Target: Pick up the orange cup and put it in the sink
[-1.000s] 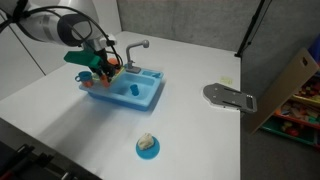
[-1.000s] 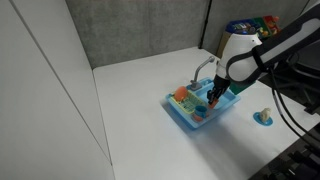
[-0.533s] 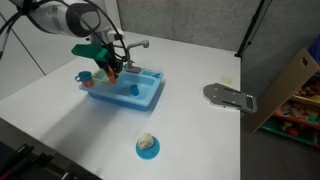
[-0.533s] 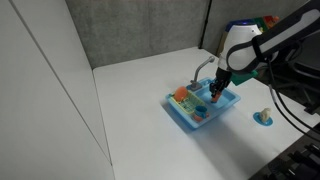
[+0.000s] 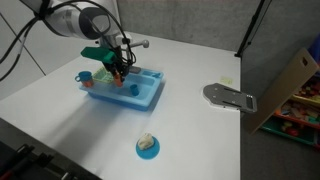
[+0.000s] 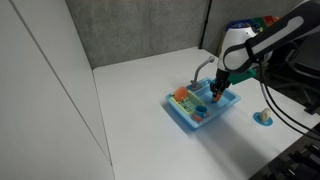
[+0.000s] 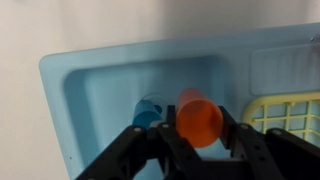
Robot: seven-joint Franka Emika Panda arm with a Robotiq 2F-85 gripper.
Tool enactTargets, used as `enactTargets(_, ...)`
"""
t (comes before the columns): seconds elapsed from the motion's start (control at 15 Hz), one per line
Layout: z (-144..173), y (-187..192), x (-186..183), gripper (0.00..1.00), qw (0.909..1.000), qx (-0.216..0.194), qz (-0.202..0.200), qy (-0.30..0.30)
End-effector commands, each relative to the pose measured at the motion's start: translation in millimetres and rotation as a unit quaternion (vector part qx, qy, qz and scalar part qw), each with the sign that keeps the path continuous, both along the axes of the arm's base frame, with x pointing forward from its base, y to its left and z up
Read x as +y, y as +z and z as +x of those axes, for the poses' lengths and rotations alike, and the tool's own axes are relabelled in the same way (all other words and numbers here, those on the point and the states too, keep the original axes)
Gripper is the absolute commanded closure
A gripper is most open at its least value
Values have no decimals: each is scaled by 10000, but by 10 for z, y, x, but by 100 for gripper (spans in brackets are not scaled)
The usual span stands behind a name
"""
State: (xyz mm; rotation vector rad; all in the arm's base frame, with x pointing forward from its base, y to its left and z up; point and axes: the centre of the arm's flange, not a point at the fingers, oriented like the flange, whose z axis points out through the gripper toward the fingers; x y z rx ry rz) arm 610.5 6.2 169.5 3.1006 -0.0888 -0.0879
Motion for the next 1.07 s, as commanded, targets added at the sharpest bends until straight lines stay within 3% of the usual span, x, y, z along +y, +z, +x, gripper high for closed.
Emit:
enactTargets(0.0, 107, -177, -76, 83, 9996, 160, -125, -175)
enactTargets(0.4, 9, -435, -152, 83, 9993, 222, -141, -253)
enactTargets(1.0, -24, -505, -134, 83, 9997, -105, -121, -203)
